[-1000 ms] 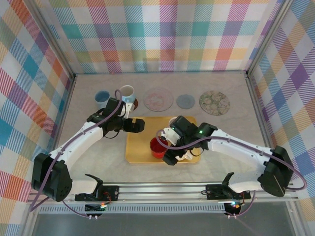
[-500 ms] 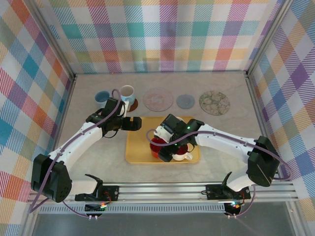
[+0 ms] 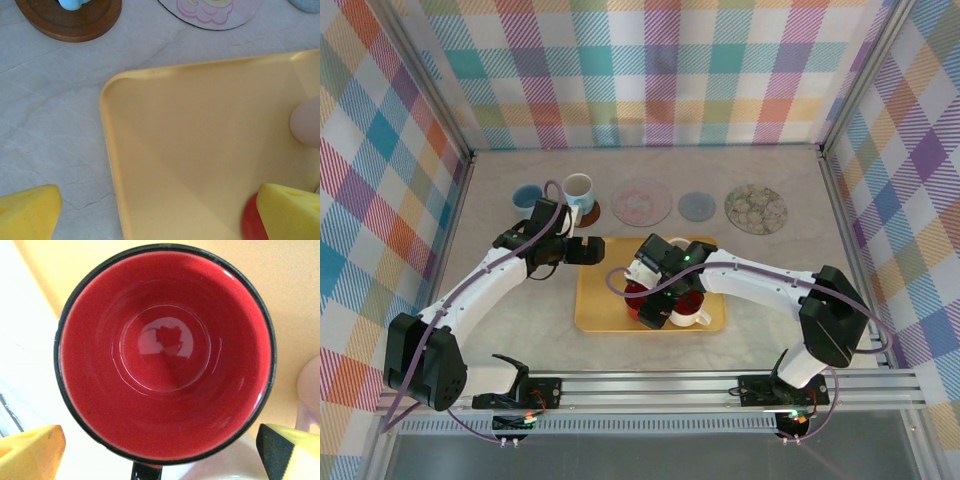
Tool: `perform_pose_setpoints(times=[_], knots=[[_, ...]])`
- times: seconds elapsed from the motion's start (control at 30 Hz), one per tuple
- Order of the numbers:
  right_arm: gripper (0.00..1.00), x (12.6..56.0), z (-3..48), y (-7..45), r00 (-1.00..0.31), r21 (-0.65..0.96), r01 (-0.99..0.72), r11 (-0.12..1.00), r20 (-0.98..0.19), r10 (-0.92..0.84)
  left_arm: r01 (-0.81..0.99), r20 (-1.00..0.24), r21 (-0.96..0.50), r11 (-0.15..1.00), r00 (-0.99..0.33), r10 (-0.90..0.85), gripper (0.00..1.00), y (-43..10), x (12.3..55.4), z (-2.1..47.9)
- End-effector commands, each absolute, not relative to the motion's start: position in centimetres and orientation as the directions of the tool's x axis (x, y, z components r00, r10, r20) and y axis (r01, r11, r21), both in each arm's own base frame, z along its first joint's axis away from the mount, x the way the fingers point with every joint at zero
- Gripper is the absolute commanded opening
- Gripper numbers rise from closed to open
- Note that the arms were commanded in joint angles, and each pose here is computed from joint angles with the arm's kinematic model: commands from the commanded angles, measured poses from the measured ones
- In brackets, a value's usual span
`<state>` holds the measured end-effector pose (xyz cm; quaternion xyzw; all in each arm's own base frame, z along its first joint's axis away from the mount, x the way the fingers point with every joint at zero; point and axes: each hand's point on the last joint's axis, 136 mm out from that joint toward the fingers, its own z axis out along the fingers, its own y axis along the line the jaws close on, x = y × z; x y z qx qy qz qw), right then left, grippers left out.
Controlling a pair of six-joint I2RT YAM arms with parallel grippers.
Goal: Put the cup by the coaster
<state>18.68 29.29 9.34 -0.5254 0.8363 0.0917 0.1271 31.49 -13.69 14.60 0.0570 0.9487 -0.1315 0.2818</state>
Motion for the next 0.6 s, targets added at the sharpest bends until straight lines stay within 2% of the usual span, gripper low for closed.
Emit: perform_pose_setpoints(times=[0.0, 0.57], knots=[[0.99, 19.5, 9.4, 30.4, -0.387, -0.005, -0.912, 0.411, -0.322, -0.864, 0.167, -0.541, -0.203, 0.965, -0.841, 0.032, 1.0, -12.8, 30.8, 14.7], [0.99, 22.5, 8.8, 32.7, -0.5, -0.031, -0.841, 0.54, -0.334, -0.799, 0.149, -0.536, -0.187, 0.971, -0.844, 0.026, 1.0, -11.7, 30.6, 14.5]])
